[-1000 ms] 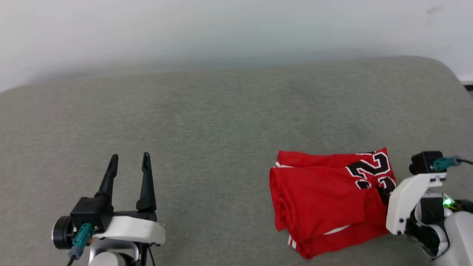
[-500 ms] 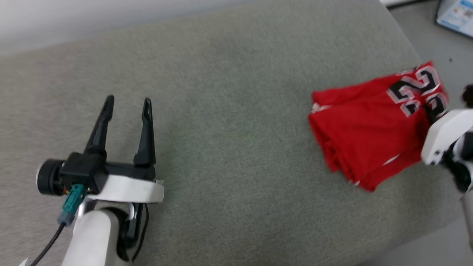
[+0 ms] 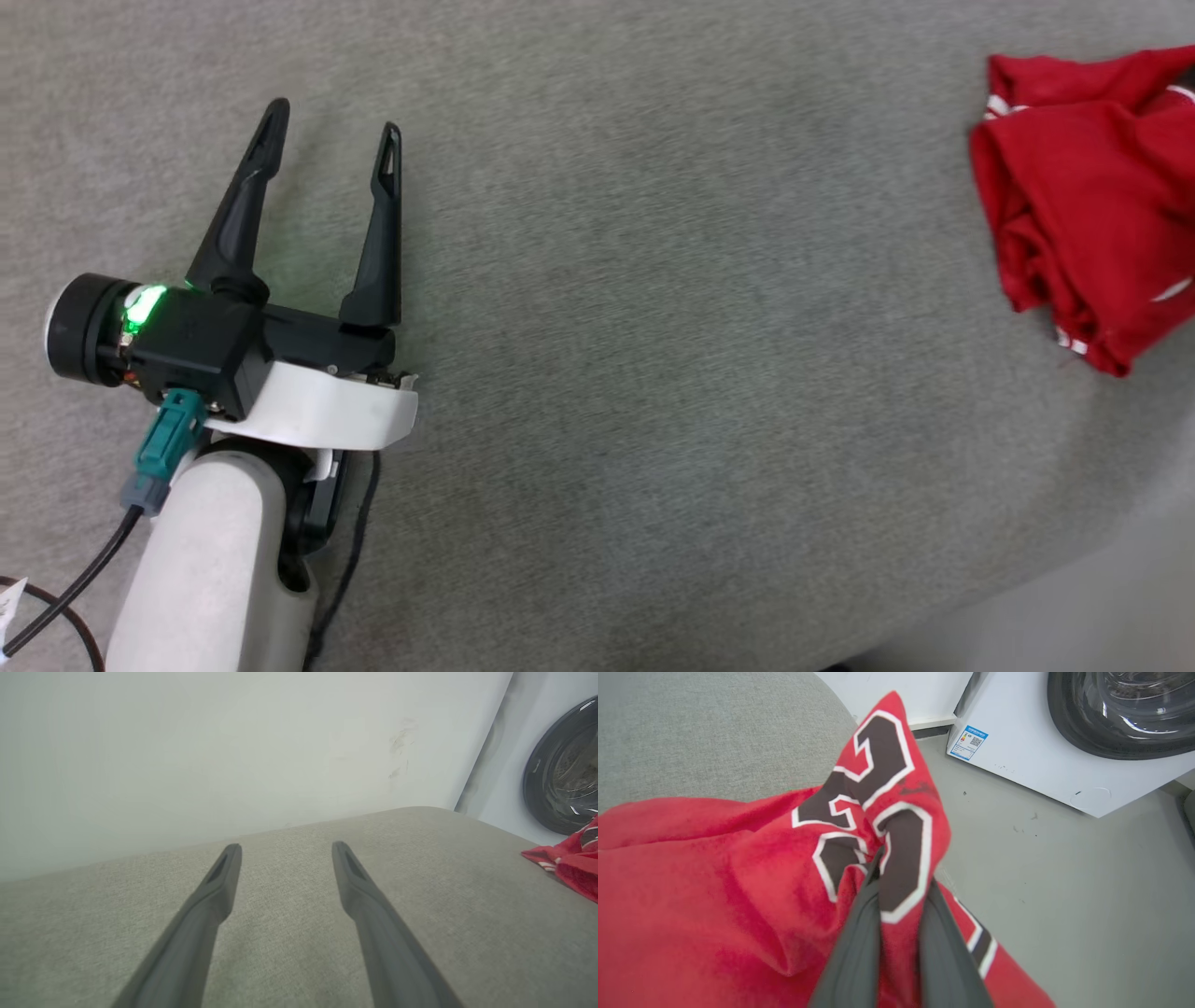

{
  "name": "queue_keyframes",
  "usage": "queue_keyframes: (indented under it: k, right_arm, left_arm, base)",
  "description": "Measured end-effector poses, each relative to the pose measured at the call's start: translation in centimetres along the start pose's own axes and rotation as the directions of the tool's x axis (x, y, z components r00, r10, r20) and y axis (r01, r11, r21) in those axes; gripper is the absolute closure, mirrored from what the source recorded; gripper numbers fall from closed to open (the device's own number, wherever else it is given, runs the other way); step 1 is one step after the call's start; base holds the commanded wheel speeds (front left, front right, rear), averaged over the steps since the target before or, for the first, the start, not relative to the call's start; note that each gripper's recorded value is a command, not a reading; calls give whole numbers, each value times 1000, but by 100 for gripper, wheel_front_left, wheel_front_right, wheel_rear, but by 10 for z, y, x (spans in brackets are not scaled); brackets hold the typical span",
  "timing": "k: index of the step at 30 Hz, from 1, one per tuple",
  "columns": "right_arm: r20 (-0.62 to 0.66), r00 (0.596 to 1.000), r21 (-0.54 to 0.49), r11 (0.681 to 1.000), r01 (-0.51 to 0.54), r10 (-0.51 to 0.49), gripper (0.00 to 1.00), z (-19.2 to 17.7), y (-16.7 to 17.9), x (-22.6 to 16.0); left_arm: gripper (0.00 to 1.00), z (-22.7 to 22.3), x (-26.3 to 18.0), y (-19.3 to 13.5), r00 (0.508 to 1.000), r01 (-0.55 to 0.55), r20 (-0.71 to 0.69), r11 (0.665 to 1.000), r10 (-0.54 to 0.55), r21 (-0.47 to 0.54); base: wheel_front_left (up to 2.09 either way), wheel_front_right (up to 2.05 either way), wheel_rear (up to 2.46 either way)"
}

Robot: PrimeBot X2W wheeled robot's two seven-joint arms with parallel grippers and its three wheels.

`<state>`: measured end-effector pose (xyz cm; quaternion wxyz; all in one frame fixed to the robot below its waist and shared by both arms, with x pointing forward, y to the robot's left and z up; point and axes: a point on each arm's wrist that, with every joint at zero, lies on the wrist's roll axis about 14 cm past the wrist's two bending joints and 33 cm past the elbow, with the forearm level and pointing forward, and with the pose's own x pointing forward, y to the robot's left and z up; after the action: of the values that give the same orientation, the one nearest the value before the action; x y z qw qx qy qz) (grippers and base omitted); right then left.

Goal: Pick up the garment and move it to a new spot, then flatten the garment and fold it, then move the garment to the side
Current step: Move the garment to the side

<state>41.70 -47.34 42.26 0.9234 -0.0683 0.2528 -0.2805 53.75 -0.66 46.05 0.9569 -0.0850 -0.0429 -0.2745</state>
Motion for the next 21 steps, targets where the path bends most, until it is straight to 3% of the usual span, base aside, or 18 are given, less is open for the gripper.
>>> queue_keyframes:
  k: [1,2,3,6,14,21]
  right_arm:
    - [-5,1000,-5,1000,1,-1,76,-5,3,3]
    - [-15,1000,0,1000,4,-4,8,-10,5,6]
    - [-38,999,-2,1000,5,-5,0,-19,7,8]
    - [-73,997,2,1000,13,-13,0,-33,10,12]
    - [70,996,-11,999,48,-47,0,2,-10,5]
    - [184,983,3,1000,-4,4,0,25,-2,-21]
  left_arm:
    - [0,-2,-1,2,1000,-5,-4,1000,5,2]
    - [0,-4,-3,5,1000,-9,-9,1000,9,5]
    - [0,-6,-4,7,1000,-14,-14,1000,14,7]
    - [0,-8,-9,14,999,-37,-21,999,37,9]
    - [0,13,-13,15,997,-75,33,997,75,1]
    - [0,28,-38,11,991,-128,29,992,128,-16]
  base:
    - [0,0,0]
    - [0,0,0]
    - [0,0,0]
    - [0,0,0]
    - [0,0,0]
    - [0,0,0]
